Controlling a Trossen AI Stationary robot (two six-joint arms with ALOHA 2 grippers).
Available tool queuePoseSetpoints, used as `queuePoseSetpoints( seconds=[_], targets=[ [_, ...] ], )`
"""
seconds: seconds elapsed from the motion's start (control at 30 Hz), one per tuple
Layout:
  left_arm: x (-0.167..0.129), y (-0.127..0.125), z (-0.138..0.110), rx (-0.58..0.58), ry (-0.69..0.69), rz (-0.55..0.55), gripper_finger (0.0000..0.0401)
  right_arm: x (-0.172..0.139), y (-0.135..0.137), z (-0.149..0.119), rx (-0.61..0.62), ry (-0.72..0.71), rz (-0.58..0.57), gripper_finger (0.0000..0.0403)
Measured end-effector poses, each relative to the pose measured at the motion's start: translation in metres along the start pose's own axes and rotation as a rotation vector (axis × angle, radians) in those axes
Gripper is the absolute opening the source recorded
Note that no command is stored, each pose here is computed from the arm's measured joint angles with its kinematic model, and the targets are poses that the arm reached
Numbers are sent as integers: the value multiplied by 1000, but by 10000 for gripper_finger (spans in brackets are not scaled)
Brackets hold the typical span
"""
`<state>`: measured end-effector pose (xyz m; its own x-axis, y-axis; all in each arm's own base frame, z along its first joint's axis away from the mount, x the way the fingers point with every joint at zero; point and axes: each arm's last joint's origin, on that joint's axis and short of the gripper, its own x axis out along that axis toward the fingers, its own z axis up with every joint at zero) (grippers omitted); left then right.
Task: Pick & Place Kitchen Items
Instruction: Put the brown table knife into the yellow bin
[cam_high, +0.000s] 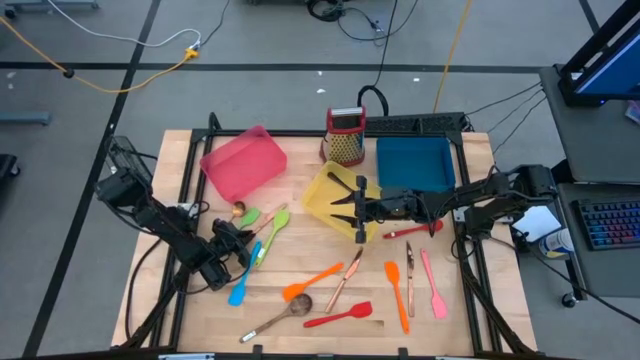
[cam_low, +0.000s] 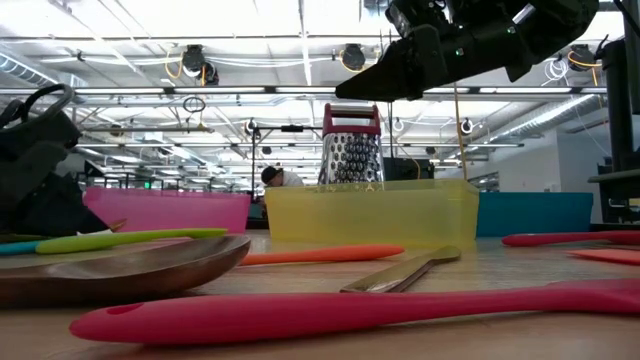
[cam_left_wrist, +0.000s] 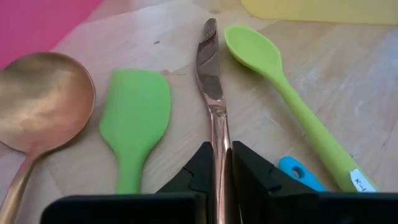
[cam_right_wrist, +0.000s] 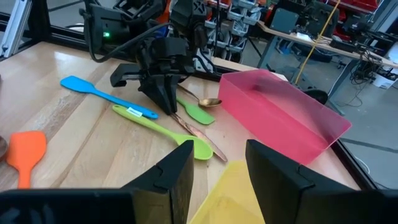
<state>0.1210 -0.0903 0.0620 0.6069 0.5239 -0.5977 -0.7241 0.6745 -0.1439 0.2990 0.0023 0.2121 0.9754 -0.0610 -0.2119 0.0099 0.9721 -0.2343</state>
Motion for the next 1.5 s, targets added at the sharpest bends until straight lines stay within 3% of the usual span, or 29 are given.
queuePoseSetpoints(
  seconds=[0.17, 0.37, 0.57, 0.7, 0.8, 0.97, 1.17, 1.3, 1.5],
  targets=[
    [0, -1, 1, -24, -26, -8, 7, 0, 0, 0, 0, 0, 2, 139],
    [1, -3, 1, -20, -42, -21, 3, 2, 0, 3, 10, -47, -8, 139],
    [0, -5, 1, -9, -34, -33, 5, 27, 7, -6, 42, -139, 83, 139],
    [0, -7, 1, 11, -31, -46, 6, 58, 9, -2, 15, -87, 106, 139],
    [0, -8, 1, 12, -25, -50, 22, 84, 8, 11, -34, -26, 153, 139],
    [0, -8, 1, 17, -13, -50, 89, 116, -2, 16, -56, 144, 174, 139],
    [0, -9, 1, 36, -7, -57, 155, 144, -20, 13, -43, 156, 196, 139],
    [0, -11, 1, 30, -6, -71, 169, 156, -28, -1, -33, 180, 191, 139],
    [-1, -14, 1, 6, -8, -90, 157, 161, -32, -15, -26, 216, 185, 139]
  ],
)
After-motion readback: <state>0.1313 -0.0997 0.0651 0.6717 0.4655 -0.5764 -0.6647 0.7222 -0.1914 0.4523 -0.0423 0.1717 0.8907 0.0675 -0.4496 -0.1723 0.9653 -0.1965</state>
